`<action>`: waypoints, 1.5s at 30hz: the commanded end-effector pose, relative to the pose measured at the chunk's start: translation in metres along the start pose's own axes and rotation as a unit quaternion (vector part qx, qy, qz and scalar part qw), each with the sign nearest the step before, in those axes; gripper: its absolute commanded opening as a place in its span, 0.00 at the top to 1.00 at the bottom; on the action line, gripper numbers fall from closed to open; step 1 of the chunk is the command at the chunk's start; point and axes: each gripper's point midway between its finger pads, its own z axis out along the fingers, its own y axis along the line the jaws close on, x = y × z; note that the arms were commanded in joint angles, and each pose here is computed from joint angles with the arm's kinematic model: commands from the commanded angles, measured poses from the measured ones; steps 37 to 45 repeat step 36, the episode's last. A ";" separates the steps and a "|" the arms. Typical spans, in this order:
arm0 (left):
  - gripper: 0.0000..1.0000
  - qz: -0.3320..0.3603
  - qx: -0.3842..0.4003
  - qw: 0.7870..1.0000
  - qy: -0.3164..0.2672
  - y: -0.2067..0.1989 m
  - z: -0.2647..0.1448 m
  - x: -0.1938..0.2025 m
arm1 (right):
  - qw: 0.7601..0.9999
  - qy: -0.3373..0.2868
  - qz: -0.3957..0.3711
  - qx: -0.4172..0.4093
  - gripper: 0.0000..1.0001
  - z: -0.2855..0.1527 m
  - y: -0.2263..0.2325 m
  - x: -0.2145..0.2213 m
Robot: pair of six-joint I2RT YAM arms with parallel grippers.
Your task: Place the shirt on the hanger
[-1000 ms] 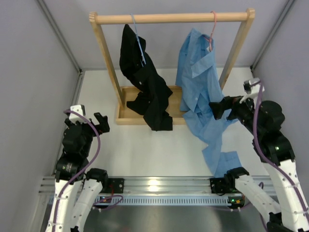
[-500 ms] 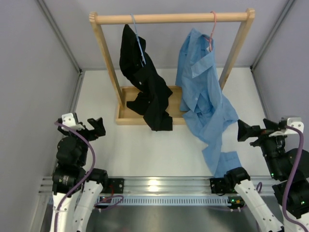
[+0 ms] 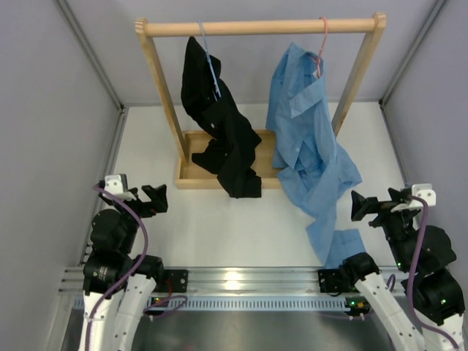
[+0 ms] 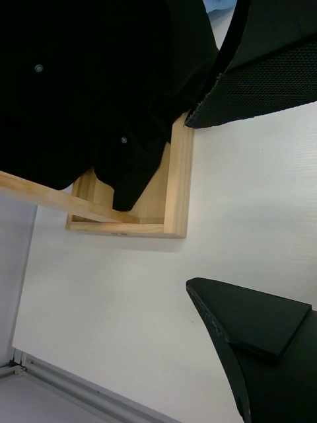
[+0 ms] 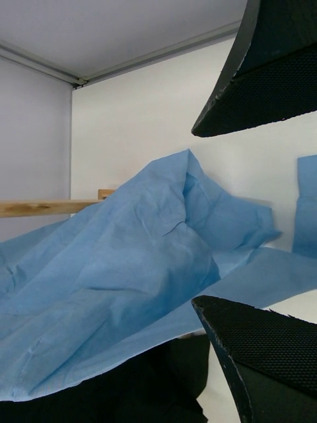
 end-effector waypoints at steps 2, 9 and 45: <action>0.02 -0.002 0.018 1.000 0.001 -0.007 0.004 -0.001 | 0.999 -0.029 0.011 -0.016 0.01 -0.004 0.005 -0.013; 0.02 -0.002 0.015 1.000 0.007 -0.006 0.006 0.003 | 0.998 -0.038 0.020 -0.037 0.01 -0.010 0.011 -0.016; 0.02 -0.001 0.015 1.000 0.009 -0.006 0.006 0.003 | 0.999 -0.026 0.023 0.010 0.00 -0.002 -0.004 -0.009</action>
